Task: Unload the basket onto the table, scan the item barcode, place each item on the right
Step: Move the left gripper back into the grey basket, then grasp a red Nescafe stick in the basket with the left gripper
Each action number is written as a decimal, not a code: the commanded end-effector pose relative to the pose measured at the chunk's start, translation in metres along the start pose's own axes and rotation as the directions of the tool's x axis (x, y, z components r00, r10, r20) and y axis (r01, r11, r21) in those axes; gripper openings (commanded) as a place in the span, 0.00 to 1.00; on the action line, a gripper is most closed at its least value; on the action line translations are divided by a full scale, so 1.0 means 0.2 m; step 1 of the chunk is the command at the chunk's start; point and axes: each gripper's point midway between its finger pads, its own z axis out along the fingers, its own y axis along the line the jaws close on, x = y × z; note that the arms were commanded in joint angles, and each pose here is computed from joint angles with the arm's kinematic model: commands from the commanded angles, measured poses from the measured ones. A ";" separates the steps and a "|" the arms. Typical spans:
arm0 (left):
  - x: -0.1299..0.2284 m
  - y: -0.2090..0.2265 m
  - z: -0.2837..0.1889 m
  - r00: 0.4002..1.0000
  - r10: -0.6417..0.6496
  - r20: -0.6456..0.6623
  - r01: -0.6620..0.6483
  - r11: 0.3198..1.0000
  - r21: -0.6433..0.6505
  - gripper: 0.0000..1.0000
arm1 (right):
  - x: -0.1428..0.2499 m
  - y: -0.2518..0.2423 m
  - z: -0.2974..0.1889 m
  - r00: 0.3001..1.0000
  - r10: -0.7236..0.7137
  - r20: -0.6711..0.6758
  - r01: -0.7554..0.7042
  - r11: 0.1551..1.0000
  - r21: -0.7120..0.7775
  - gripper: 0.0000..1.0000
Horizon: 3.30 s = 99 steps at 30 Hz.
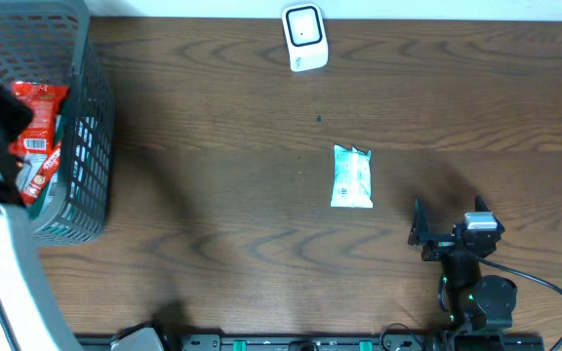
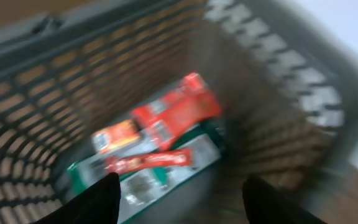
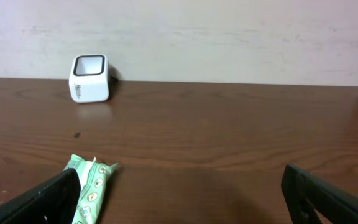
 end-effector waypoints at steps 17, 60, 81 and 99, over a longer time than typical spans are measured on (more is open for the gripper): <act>0.59 0.26 0.86 0.886 -0.072 -0.459 -0.053 0.966 -0.253 0.64 | 0.00 -0.01 0.00 1.000 -0.010 0.000 0.010 1.000 0.007 0.99; 0.77 0.03 0.98 0.799 0.112 -0.590 -0.074 0.993 0.088 0.54 | 0.00 -0.01 0.00 1.000 -0.010 0.000 0.010 1.000 0.007 0.99; 0.75 0.13 1.07 0.657 0.596 -0.462 -0.534 0.800 0.274 0.67 | 0.00 -0.01 0.00 1.000 -0.010 0.000 0.010 1.000 0.007 0.99; 0.97 0.21 1.23 0.601 0.559 -0.571 -0.510 0.818 0.265 0.49 | 0.00 -0.01 0.00 1.000 -0.010 0.000 0.010 1.000 0.007 0.99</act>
